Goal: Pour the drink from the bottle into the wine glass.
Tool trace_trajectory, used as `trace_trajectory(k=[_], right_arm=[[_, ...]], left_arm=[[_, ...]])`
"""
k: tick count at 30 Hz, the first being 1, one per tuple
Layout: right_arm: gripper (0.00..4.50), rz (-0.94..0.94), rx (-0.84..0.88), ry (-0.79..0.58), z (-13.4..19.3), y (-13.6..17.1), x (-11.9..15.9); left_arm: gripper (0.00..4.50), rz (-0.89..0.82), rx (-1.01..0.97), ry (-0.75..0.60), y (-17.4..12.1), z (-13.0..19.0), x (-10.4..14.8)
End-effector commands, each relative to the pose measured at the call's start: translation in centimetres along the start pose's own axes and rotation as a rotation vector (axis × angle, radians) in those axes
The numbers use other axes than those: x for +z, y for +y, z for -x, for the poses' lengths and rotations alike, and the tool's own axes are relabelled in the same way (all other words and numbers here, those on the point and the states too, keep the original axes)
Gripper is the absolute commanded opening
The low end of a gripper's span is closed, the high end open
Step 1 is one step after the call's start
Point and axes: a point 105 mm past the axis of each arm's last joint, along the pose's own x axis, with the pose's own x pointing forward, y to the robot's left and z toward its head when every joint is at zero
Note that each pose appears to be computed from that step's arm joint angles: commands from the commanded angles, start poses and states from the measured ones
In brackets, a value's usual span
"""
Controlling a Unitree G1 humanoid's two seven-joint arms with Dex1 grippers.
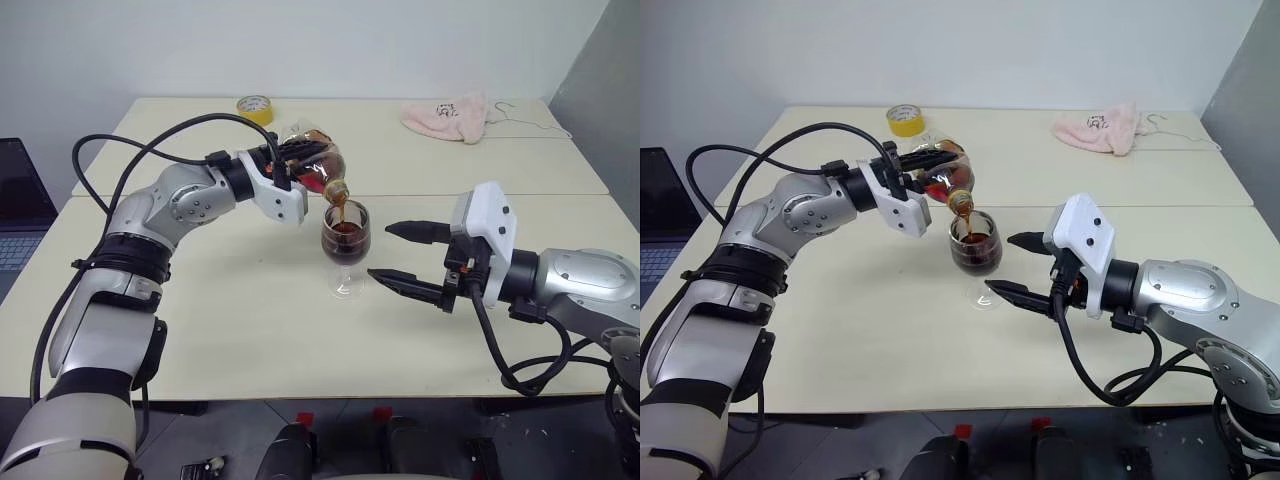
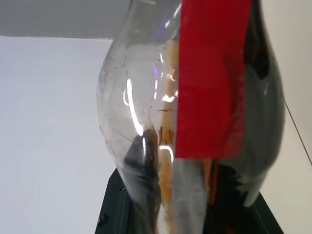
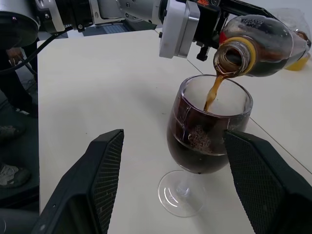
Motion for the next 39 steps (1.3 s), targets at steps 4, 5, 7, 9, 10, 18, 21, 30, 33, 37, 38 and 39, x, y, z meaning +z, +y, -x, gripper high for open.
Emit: trace_trajectory(k=[4,5,7,9,10,18,21,30,33,37,38,39], right_arm=[[3.46,0.039,0.000,-0.040,0.0,0.3,0.9],[3.46,0.039,-0.001,-0.041,0.0,0.3,0.9],[3.46,0.039,-0.003,-0.043,0.0,0.2,0.9],[3.46,0.040,-0.006,-0.046,0.0,0.2,0.9],[3.46,0.042,-0.007,-0.047,0.0,0.1,0.9],[3.46,0.086,-0.035,-0.090,0.0,-0.2,1.3],[3.46,0.094,-0.032,-0.105,0.0,-0.1,1.4],[3.46,0.101,-0.019,-0.129,0.3,0.2,1.2],[3.46,0.099,-0.025,-0.143,0.2,0.2,1.1],[3.46,0.089,-0.011,-0.172,0.2,0.4,1.2],[3.46,0.080,0.003,-0.172,0.2,0.5,1.1],[3.46,0.070,0.019,-0.171,0.2,0.7,1.0]], left_arm=[[0.79,0.032,0.074,-0.004,1.8,0.4,0.2],[0.79,0.040,0.076,-0.004,1.8,0.4,0.2],[0.79,0.056,0.080,-0.003,1.7,0.4,0.3],[0.79,0.079,0.083,0.001,1.6,0.4,0.3],[0.79,0.101,0.089,0.006,1.6,0.4,0.2],[0.79,0.275,0.134,0.049,1.5,1.0,-0.4],[0.79,0.396,0.161,0.078,1.4,1.5,-0.8],[0.79,0.926,0.307,0.205,-1.2,3.7,-1.7],[0.79,1.097,0.369,0.283,-2.9,4.8,-2.3],[0.79,1.248,0.448,0.384,-4.8,6.6,-3.1],[0.79,1.273,0.462,0.402,-5.1,6.9,-3.2],[0.79,1.300,0.481,0.419,-5.5,7.3,-3.3]])
